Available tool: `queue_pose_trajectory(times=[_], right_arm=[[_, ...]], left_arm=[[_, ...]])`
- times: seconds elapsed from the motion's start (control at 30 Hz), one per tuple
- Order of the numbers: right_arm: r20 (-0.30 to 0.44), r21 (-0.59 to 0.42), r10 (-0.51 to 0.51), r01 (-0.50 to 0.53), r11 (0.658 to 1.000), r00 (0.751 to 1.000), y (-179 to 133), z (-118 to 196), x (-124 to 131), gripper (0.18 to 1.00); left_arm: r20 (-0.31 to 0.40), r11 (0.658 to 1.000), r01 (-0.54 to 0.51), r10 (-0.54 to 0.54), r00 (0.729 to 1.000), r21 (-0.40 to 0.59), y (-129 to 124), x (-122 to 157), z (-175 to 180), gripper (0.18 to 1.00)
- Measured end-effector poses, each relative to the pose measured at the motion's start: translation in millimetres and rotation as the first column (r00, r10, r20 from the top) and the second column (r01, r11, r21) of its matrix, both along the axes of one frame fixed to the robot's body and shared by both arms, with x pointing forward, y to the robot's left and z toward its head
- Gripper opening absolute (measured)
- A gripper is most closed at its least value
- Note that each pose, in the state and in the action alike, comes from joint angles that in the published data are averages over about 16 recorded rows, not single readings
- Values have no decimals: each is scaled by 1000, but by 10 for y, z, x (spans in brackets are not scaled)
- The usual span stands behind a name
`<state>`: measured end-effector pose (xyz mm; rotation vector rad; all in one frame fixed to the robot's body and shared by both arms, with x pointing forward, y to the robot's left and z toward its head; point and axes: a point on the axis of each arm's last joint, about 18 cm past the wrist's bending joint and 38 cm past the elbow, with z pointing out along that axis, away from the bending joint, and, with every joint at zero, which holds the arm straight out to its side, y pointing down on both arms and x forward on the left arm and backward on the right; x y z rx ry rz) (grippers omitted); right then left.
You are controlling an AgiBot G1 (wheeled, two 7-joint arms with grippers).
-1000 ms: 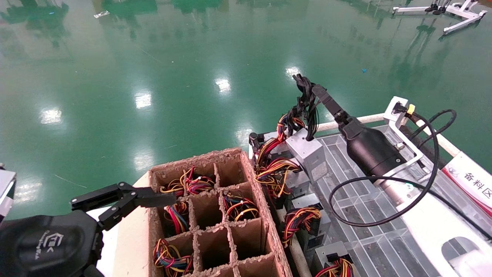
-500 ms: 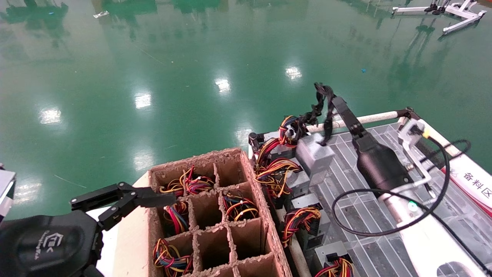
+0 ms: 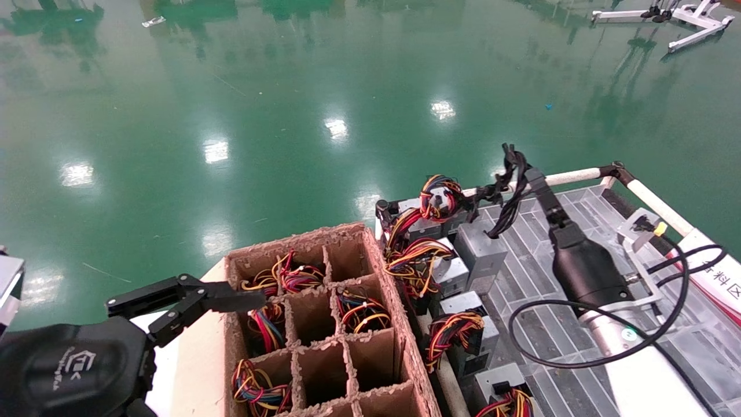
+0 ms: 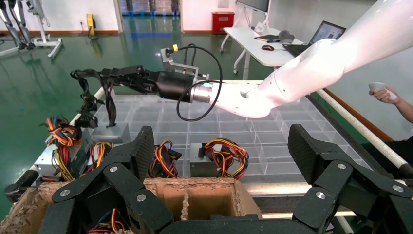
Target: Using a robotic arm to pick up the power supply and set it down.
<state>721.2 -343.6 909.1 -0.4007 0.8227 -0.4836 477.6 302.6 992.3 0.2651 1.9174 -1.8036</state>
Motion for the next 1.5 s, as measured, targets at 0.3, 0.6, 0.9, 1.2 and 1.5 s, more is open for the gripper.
queue_pose_trajectory(times=[0.3, 0.6, 0.9, 1.2, 1.5], right_arm=[[-15, -16, -14, 14, 1000, 1000, -45, -12, 11, 229], [-14, -45, 4, -5, 999, 1000, 19, 3, 13, 276], [-8, -131, 60, -61, 989, 998, 209, 40, 7, 406], [-15, -204, 102, -103, 974, 995, 326, 54, -5, 595], [-13, -235, 104, -104, 966, 995, 261, 91, -33, 799]], left_arm=[[0, 1000, 0, 0, 1000, 0, 1, 0, 0, 1000], [0, 1000, 0, 0, 1000, 0, 1, 1, 0, 1000], [0, 1000, 0, 0, 1000, 0, 1, 1, 0, 1000], [0, 1000, -1, 1, 1000, -1, 2, 1, 0, 1000], [0, 1000, -1, 1, 1000, -1, 2, 1, 0, 1000]])
